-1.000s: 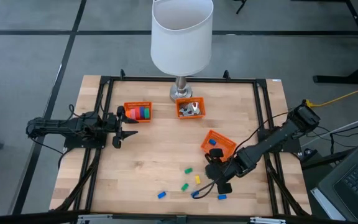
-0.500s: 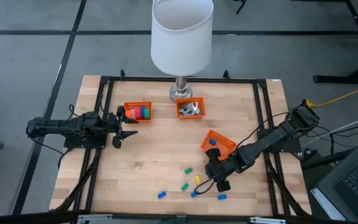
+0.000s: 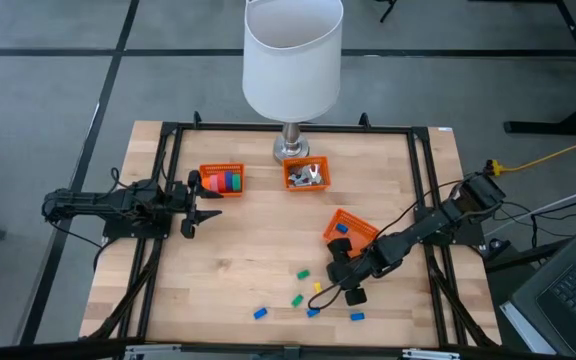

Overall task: Pick and place Stapler, Stapler remover, tape
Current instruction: Put the green stapler into the bottom orange bin

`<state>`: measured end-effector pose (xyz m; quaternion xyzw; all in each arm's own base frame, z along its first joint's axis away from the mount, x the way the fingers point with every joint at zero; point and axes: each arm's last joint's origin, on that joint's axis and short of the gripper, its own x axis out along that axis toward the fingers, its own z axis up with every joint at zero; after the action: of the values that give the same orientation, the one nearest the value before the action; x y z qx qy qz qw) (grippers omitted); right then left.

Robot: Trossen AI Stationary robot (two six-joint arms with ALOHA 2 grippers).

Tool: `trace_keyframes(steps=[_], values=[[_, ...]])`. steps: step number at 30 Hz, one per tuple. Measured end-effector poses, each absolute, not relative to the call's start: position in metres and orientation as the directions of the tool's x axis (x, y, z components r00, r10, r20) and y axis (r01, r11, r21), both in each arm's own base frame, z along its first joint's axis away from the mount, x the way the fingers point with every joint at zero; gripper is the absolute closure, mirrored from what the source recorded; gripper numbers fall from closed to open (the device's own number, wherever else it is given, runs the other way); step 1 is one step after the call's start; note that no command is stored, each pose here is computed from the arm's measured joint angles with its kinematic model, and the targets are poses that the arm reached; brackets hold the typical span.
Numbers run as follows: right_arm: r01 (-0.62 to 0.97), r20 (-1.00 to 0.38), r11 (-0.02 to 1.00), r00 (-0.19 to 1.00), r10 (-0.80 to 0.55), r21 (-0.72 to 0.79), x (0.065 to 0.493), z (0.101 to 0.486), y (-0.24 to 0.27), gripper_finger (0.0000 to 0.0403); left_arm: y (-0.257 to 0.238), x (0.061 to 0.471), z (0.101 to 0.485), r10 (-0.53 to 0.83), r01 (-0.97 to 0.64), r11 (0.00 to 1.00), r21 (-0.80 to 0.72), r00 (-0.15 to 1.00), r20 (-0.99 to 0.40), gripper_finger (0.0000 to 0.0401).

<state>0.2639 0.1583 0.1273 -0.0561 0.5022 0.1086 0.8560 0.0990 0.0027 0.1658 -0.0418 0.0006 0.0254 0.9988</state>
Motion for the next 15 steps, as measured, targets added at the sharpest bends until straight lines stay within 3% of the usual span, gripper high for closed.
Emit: trace_keyframes(steps=[4,10,15], values=[[-0.242,-0.870,0.970,0.474,0.132,0.015,0.2658,0.1302,0.1597,0.0261,0.0027,0.0990,0.1658,0.051,-0.051,0.995,-0.084,0.999,-0.003,0.0182],[-0.241,-0.883,0.971,0.454,0.122,0.011,0.2665,0.1333,0.1601,0.0327,0.0027,0.0991,0.1658,0.050,-0.051,0.995,-0.084,0.999,-0.003,0.0182],[-0.239,-0.893,0.969,0.422,0.157,0.057,0.2689,0.1374,0.1606,0.0333,0.0027,0.0990,0.1658,0.051,-0.051,0.995,-0.084,0.999,-0.003,0.0182]])
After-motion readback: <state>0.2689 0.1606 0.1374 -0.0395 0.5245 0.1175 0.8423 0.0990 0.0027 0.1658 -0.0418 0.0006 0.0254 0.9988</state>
